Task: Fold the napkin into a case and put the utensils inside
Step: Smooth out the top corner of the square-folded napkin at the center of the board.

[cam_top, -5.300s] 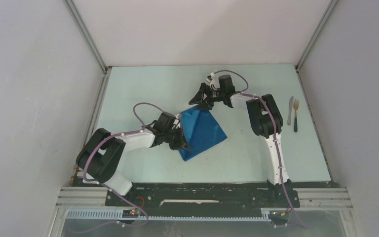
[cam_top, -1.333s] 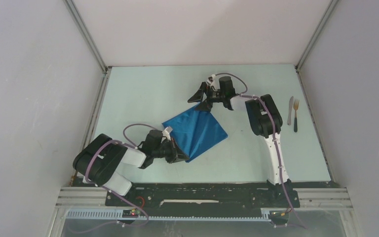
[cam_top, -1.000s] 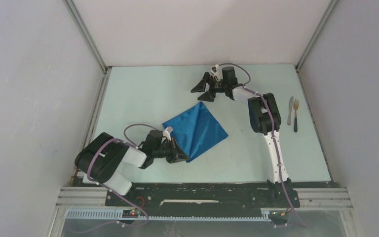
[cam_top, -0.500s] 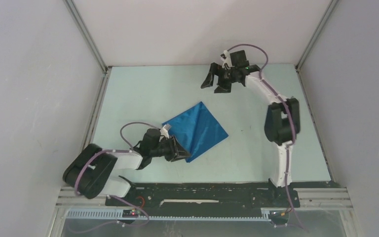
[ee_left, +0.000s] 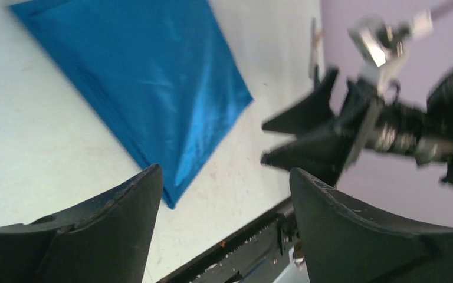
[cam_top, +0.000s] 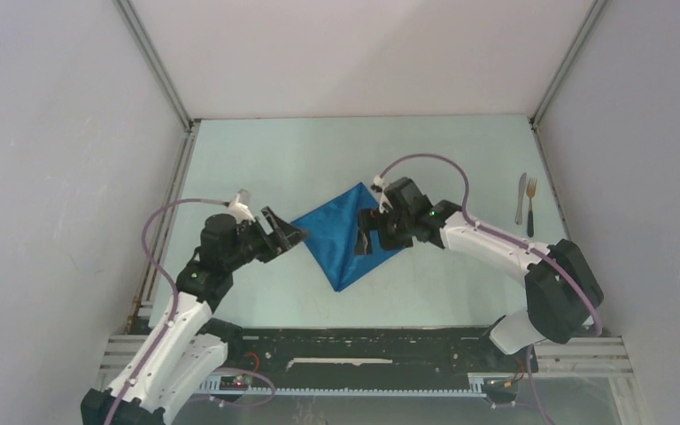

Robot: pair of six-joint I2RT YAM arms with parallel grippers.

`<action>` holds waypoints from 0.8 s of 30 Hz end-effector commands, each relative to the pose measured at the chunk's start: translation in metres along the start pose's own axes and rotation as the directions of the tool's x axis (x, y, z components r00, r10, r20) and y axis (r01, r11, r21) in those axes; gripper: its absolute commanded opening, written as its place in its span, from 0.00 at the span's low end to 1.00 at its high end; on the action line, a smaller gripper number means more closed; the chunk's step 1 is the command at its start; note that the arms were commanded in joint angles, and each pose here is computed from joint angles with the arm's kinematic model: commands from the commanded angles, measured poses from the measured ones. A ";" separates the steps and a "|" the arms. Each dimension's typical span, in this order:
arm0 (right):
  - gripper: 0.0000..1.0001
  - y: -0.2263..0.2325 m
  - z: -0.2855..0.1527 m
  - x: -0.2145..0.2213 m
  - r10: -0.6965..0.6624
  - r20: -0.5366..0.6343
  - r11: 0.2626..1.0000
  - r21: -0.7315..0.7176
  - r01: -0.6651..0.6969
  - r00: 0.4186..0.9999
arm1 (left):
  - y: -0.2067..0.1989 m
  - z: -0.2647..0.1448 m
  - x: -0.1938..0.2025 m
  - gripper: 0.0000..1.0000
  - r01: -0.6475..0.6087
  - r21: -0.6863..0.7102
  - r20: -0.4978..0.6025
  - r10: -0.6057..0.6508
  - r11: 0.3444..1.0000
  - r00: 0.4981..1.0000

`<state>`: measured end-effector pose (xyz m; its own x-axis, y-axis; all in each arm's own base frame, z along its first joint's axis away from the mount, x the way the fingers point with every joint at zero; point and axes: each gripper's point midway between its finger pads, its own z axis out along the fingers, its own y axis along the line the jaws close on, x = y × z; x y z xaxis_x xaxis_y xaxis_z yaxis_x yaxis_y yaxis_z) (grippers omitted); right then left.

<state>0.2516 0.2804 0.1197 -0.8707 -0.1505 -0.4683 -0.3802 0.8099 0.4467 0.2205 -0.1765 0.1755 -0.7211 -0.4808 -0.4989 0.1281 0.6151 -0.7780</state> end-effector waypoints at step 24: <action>0.73 0.077 0.090 0.047 -0.600 -0.071 0.757 0.270 0.594 0.797 | 0.119 0.048 -0.029 0.41 0.218 -0.424 -0.014 -0.247 0.879 0.969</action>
<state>0.2041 0.4041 0.0656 -0.5408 -0.5532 -0.6337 -0.7252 0.6883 0.0180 0.2881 -0.1191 0.0759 -0.7416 -0.6156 -0.2666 -0.3693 0.7064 -0.6038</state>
